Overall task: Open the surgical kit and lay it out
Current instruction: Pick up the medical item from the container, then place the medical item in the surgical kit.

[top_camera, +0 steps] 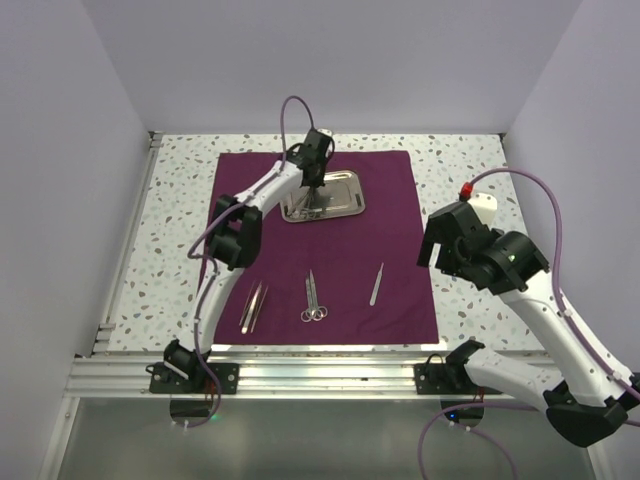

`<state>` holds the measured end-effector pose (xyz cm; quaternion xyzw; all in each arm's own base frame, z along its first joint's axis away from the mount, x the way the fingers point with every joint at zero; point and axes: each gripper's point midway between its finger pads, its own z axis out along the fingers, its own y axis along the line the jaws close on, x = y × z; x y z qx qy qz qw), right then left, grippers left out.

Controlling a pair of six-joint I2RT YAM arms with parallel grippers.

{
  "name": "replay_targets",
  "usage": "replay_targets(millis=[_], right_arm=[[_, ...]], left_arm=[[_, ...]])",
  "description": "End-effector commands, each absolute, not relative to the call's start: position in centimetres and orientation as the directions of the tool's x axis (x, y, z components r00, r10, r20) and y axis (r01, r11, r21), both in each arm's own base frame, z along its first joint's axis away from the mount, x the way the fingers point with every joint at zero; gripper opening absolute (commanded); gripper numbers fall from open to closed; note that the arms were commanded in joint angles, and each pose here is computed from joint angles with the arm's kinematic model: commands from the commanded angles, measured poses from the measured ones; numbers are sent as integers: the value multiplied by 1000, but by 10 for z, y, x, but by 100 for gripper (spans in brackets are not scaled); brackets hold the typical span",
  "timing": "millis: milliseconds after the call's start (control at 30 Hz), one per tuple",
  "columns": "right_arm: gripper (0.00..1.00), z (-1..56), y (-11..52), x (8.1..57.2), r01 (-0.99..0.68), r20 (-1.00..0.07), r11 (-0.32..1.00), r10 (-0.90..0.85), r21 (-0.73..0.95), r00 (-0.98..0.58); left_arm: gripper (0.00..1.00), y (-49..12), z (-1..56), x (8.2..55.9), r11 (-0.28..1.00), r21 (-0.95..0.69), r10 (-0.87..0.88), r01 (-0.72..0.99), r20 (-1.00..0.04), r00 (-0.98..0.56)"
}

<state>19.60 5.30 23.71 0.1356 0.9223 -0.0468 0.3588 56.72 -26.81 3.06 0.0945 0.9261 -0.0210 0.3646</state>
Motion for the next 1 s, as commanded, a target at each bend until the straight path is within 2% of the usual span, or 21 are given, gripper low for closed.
replay_targets(millis=[0,200,433,533,633,733,967], right_arm=[[93,242,57,200,278,-694,959,238,56,-680],[93,243,58,200,268,-701,961,238,70,-672],[93,243,57,197,251,-707,965,229,75,-669],[93,243,55,195,246,-711,967,224,74,-667],[93,242,56,194,236,-710,969,220,77,-669],[93,236,57,192,223,-700,972,207,70,-683],[93,231,58,191,194,-688,980,170,44,-706]], left_arm=[[0,-267,91,559,982,-56,92,183,-701,-708],[0,-265,154,562,979,-122,14,165,-761,-648],[0,-266,168,534,972,-208,-79,105,-719,-691],[0,-271,165,496,973,-225,-123,50,-691,-712],[0,-267,141,444,986,-158,-141,-48,-656,-741],[0,-284,135,397,986,-160,-147,-56,-640,-754],[0,-298,102,333,985,-146,-162,-92,-586,-794]])
